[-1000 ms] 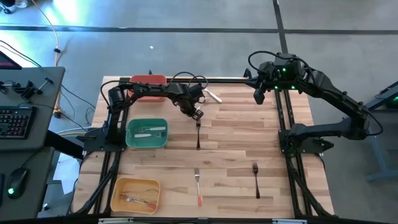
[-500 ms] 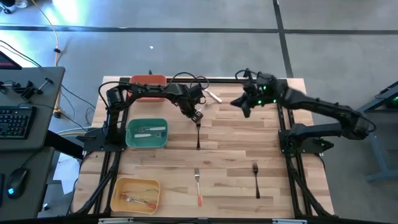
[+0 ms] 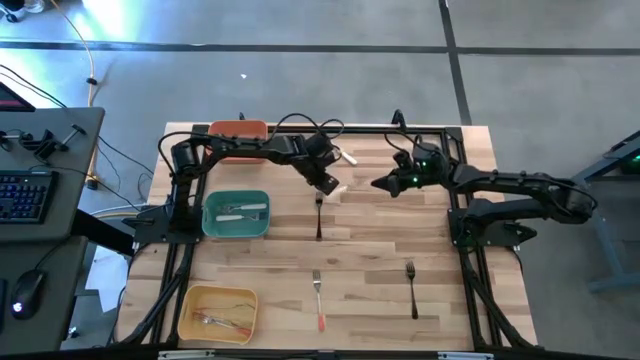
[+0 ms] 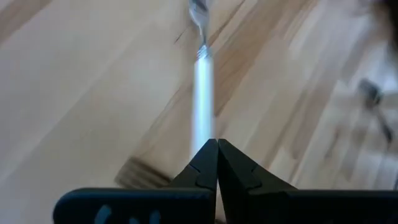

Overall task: Sort silverware by color (type)
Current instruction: Put the white fork into the green bin

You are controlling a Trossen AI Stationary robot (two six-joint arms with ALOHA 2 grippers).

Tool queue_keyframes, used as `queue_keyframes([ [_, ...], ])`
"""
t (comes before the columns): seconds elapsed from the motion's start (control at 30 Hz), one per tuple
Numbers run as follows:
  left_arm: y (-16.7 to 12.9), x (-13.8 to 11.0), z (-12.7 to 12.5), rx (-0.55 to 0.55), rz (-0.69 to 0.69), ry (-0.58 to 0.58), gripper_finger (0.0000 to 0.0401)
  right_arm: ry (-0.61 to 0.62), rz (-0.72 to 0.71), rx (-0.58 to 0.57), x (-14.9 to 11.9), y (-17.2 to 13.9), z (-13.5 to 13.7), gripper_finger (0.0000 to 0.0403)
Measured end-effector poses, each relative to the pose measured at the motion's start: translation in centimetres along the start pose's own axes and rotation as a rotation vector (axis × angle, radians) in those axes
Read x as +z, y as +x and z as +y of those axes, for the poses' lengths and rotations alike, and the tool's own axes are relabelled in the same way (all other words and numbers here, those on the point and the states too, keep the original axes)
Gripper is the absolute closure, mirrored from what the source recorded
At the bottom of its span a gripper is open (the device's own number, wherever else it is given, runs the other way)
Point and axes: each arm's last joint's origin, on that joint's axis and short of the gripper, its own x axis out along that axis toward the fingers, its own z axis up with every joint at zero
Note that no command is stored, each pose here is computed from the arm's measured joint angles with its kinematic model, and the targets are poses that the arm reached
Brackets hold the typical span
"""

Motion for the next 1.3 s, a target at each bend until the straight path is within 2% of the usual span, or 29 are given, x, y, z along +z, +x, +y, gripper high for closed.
queue_keyframes([
  [0.23, 0.0, 0.0, 0.0, 0.004, -0.002, 0.015, 0.0399, -0.021, -0.028, -0.031, 0.4, -0.1, -0.1, 0.028],
  [0.37, 0.0, 0.0, -0.1, 0.006, -0.001, 0.046, 0.04, -0.106, 0.01, -0.044, 0.0, 0.3, -0.2, 0.0272],
  [0.53, 0.2, -0.3, -0.3, 0.018, 0.008, 0.14, 0.04, -0.22, 0.115, -0.078, 0.6, 1.3, 0.6, 0.0272],
  [0.63, 0.3, 0.2, -0.9, -0.01, -0.047, 0.191, 0.0401, -0.285, 0.141, -0.123, 1.3, 2.0, 1.2, 0.0273],
  [0.8, 0.1, 1.4, -1.8, -0.045, -0.193, 0.126, 0.0397, -0.369, 0.195, -0.218, 2.3, 1.7, 1.4, 0.0299],
  [0.93, 0.8, 1.3, -2.2, 0.004, -0.234, 0.128, 0.0375, -0.415, 0.178, -0.247, 3.5, 0.2, 1.6, 0.036],
  [1.0, 1.4, 1.2, -2.5, -0.005, -0.247, 0.147, 0.0359, -0.431, 0.143, -0.243, 3.9, -0.8, 1.7, 0.039],
  [1.2, 3.0, 0.7, -2.9, 0.01, -0.261, 0.131, 0.0311, -0.442, -0.012, -0.213, 5.4, -3.9, 2.5, 0.0384],
  [1.3, 3.4, 0.9, -2.9, 0.008, -0.282, 0.112, 0.0295, -0.437, -0.075, -0.191, 5.7, -5.3, 3.0, 0.0395],
])
